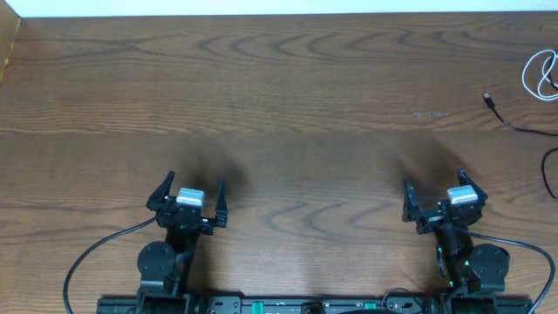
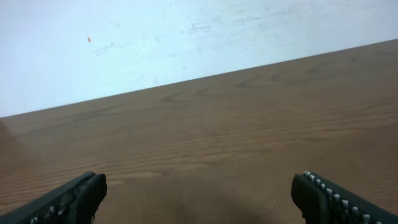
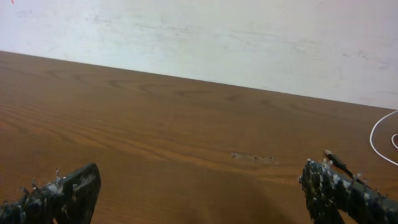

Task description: Untangle cables

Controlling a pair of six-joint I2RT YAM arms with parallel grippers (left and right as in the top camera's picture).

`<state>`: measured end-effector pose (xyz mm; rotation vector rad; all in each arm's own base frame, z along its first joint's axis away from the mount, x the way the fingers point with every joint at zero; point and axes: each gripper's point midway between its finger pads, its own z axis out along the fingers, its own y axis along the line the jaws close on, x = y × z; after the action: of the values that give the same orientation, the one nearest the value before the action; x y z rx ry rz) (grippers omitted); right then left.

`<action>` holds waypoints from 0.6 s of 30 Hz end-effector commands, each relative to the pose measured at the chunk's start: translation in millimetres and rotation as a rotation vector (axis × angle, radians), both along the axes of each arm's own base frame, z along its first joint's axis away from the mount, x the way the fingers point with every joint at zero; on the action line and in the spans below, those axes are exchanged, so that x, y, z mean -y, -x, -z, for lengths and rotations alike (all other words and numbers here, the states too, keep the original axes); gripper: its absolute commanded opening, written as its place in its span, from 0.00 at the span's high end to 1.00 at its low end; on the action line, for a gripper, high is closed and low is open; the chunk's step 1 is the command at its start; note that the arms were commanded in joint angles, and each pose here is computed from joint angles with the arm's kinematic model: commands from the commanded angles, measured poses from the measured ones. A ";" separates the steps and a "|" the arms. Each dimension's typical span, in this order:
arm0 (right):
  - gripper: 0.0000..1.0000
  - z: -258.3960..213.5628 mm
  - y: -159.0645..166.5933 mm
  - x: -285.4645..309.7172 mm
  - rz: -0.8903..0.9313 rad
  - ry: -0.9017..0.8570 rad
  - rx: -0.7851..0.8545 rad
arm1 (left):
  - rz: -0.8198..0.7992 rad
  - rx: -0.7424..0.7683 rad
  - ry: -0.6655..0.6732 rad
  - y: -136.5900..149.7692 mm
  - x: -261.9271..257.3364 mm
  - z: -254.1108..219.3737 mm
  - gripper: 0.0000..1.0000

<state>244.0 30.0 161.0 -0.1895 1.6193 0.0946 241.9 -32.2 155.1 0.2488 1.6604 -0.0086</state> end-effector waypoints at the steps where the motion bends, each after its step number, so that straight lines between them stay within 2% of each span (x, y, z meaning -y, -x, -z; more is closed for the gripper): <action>1: 0.01 0.9 0.5 -2.4 -0.008 -0.008 -0.003 | -0.016 -0.031 -0.013 -0.5 -3.5 15.2 0.00; 18: 0.01 0.9 0.5 -2.4 -0.008 -0.008 -0.003 | -0.026 -0.035 -0.014 -0.9 -6.0 16.2 0.01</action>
<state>244.0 30.0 161.0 -0.1895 1.6193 0.0946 242.3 -28.7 155.3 0.2365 1.6611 0.0028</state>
